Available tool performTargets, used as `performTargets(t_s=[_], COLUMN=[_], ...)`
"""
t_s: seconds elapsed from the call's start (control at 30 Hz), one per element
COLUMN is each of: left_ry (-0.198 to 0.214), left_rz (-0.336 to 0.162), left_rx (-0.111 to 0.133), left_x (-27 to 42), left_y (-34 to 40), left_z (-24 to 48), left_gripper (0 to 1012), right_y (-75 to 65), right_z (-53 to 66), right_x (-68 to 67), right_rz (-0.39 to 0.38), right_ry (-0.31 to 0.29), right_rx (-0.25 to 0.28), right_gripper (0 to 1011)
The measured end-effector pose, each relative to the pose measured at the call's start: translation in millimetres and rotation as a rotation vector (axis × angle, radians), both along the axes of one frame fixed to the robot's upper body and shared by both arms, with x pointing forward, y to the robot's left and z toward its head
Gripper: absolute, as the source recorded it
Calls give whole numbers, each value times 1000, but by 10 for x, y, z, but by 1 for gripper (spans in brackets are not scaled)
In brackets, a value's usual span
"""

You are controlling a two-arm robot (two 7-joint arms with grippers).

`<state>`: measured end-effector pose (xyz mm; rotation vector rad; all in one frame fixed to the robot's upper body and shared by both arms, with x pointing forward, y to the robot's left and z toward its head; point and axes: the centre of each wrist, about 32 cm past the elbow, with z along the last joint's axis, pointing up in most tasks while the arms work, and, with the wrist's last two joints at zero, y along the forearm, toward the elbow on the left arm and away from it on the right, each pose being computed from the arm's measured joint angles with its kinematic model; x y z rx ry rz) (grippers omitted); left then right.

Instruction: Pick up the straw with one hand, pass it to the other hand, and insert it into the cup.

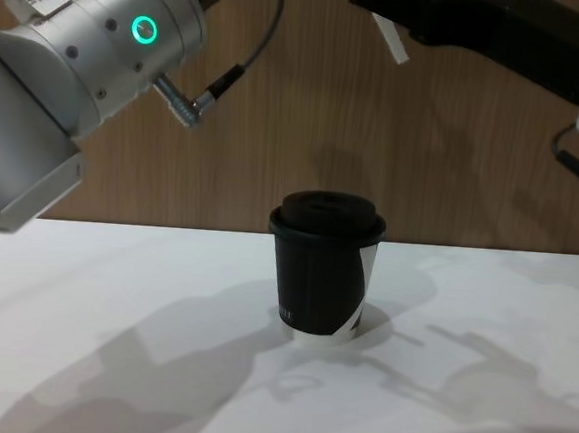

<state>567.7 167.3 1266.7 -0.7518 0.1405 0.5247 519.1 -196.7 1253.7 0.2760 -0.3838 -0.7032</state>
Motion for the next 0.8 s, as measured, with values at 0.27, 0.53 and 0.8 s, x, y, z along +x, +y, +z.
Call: performTargets(t_s=[0.27,0.53,0.8], left_ry=[-12,-25,-33], left_rz=[73,127,153], left_rx=[82,148,184], left_x=[-46,-65,-49], left_y=[5,3,7], left_z=[-2,-19,-9], left_gripper=[10,10,10], right_y=[1,-46,-159], right_z=[0,-10,-43], right_x=[0,-12,-43], right_rz=[0,-16,-53], right_ry=[0,0,3], right_rx=[0,-2,-10], right_gripper=[1001,1001,1001])
